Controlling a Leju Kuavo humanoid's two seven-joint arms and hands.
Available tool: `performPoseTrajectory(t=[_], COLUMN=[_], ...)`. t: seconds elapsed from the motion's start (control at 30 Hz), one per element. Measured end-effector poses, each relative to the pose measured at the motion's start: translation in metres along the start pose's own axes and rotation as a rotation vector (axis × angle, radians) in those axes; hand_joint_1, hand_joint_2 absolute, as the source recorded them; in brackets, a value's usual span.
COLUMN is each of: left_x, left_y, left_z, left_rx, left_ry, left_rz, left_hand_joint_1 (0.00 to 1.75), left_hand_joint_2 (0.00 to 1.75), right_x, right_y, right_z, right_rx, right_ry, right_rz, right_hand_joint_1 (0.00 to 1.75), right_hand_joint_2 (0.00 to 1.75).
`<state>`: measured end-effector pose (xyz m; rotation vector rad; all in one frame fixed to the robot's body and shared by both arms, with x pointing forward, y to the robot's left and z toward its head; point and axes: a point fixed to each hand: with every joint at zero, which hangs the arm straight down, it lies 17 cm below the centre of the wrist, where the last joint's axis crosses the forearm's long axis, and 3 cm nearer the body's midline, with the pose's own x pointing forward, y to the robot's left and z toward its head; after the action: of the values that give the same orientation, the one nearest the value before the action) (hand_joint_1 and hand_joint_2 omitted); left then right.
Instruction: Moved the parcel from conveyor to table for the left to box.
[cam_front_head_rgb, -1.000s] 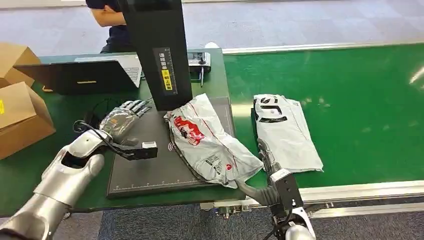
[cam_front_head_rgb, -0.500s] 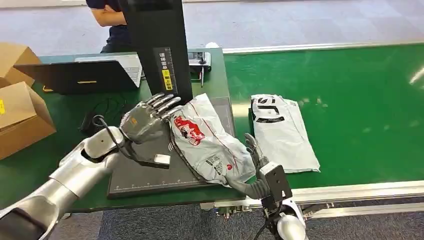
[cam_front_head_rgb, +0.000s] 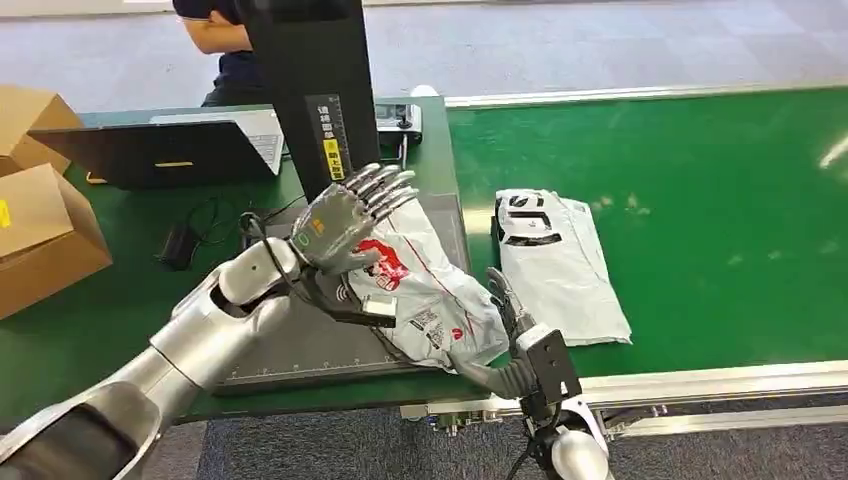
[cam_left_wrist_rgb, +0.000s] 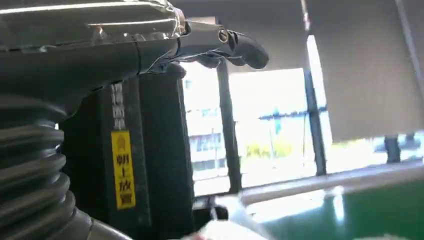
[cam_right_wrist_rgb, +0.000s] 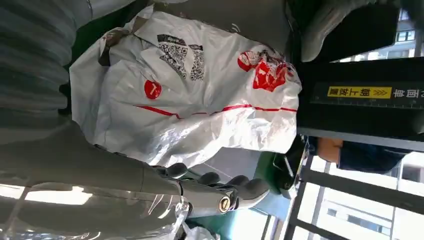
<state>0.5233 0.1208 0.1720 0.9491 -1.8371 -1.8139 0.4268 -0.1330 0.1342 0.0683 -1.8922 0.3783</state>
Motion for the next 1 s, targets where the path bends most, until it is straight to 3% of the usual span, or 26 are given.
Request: performPoseTrajectory(t=[0.13,0.3,0.6,1.0], left_x=[-0.035,-0.056,-0.051,0.004], left_y=[-0.044,-0.059,-0.069,-0.104], left_z=[-0.006,-0.003,0.009,0.027], left_rx=[-0.298,-0.467,-0.587,-0.674], left_ry=[0.080,0.125,0.075,-0.079], left_rz=[0.118,0.201,0.322,0.402], left_hand_joint_1=[0.00,0.00,0.00,0.00], left_hand_joint_2=[1.75,1.75,1.75,1.75], right_x=[-0.004,-0.008,-0.007,-0.003], right_y=[0.003,0.005,0.006,0.003], right_z=[0.006,0.007,0.006,-0.001], right_rx=[0.006,0.015,0.014,0.003], right_ry=[0.013,0.031,0.029,0.019], right_rz=[0.014,0.024,0.019,0.006], right_hand_joint_1=[0.00,0.00,0.00,0.00], right_hand_joint_2=[1.75,1.75,1.75,1.75])
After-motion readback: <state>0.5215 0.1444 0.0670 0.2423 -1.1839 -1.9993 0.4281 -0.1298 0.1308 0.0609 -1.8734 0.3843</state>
